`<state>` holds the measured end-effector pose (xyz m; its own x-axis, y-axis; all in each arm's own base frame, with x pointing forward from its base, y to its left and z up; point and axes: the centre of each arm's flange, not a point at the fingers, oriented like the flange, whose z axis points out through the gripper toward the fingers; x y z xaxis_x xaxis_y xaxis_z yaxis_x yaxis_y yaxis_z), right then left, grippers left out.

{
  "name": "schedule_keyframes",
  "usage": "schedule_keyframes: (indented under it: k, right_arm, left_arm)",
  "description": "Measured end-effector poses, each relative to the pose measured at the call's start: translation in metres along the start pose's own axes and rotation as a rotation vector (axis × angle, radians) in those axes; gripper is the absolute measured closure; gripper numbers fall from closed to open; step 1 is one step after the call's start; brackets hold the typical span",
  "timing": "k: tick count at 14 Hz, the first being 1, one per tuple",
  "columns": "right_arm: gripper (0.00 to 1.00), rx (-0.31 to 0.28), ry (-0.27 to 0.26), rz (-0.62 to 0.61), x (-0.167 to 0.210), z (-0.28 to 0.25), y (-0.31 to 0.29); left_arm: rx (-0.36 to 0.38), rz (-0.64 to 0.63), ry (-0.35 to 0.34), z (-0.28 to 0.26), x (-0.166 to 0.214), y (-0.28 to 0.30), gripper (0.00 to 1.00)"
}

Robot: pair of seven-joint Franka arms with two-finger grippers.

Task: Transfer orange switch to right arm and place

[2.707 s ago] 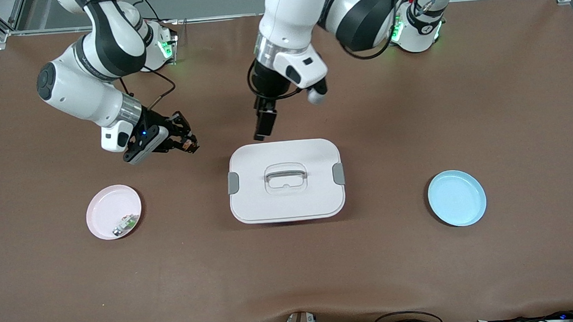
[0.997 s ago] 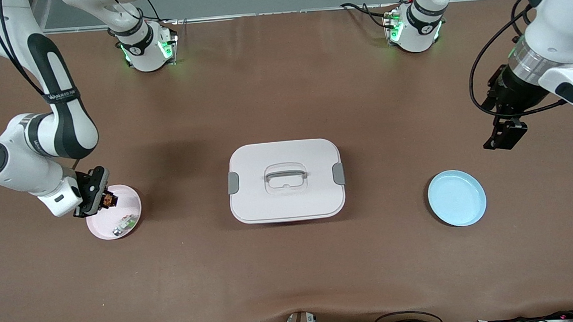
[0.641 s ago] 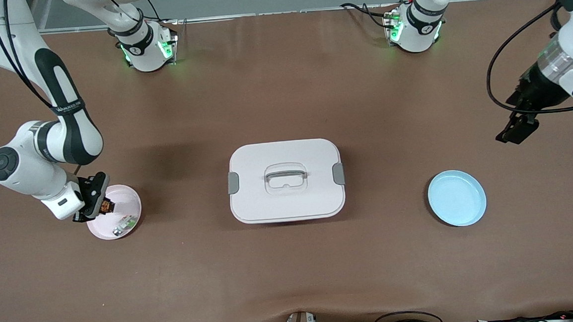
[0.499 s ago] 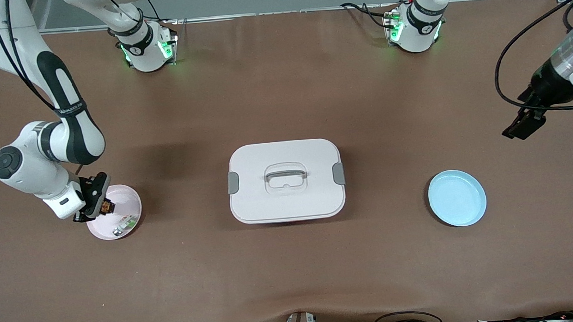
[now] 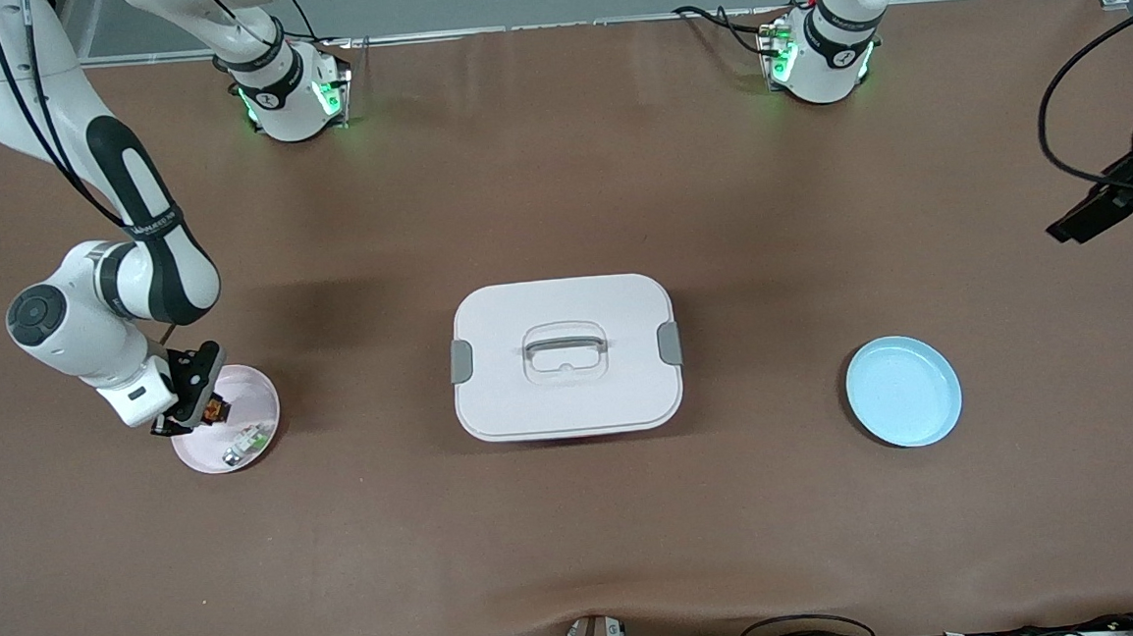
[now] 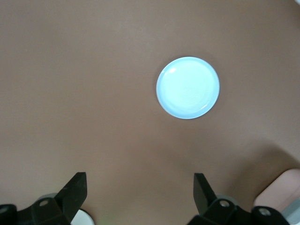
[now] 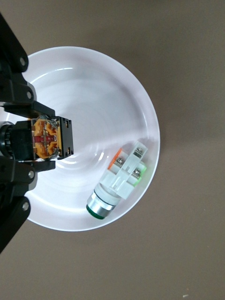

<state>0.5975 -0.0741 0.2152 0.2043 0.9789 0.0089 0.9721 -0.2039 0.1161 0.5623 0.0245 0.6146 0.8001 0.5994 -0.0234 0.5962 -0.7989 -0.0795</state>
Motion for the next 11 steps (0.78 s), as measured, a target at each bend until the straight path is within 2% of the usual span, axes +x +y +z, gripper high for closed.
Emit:
schedule_keyframes:
  k: [6,9,11]
  right_arm:
    - [0.6,0.004,0.0,-0.013,0.002,0.006,-0.002]
    - [0.6,0.005,0.002,-0.036,0.004,0.007,-0.002]
    - [0.6,0.009,0.001,-0.049,0.004,0.009,-0.003]
  left_arm:
    - [-0.01,0.147,-0.029,-0.003,0.008,-0.052,0.0]
    - [-0.013,0.163,-0.03,0.0,0.009,-0.053,0.0]
    - [-0.055,0.173,-0.047,0.001,0.006,-0.044,0.0]
